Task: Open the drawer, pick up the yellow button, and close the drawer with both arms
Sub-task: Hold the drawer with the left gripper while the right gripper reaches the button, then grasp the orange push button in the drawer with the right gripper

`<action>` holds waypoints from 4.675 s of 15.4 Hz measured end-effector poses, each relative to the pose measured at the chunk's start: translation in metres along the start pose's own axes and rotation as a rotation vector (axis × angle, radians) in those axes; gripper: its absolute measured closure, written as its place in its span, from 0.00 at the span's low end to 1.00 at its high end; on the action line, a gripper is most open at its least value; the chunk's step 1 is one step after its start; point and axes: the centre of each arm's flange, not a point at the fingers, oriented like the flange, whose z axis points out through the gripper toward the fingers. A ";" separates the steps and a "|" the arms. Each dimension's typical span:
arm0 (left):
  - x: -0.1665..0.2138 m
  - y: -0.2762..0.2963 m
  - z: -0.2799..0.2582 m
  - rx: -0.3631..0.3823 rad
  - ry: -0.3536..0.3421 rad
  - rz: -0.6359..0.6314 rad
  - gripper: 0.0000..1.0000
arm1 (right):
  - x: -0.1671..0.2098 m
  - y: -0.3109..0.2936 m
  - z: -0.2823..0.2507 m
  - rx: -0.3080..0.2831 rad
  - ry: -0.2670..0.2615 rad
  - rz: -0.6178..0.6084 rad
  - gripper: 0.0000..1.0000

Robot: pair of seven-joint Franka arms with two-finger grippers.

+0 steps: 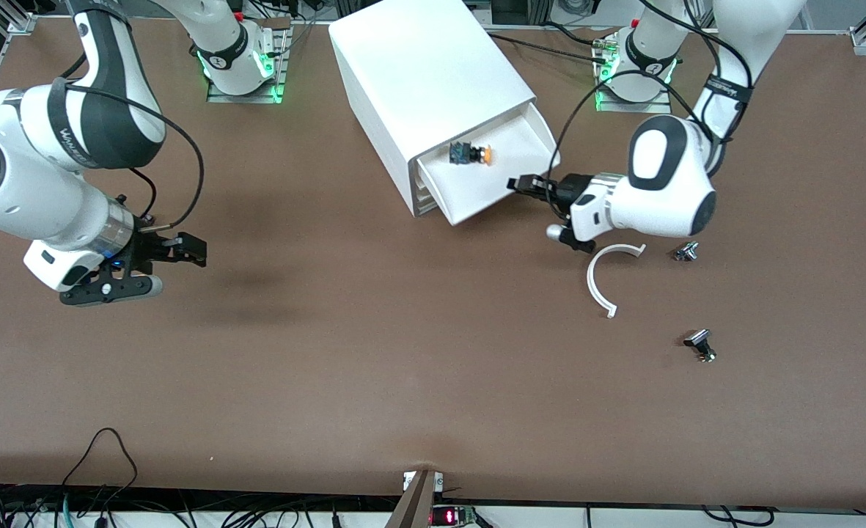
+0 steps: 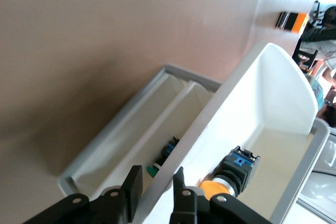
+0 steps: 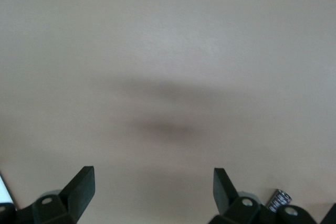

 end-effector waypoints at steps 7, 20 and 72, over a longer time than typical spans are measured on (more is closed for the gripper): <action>0.011 -0.012 -0.021 0.012 0.073 -0.021 0.51 | 0.016 -0.080 -0.010 0.116 0.035 -0.082 0.00; -0.020 -0.034 -0.220 0.195 0.455 -0.014 0.00 | -0.039 -0.394 -0.034 0.057 0.171 -0.597 0.00; -0.080 0.060 -0.326 0.829 0.266 0.034 0.00 | -0.120 -0.525 0.035 -0.121 0.120 -1.232 0.59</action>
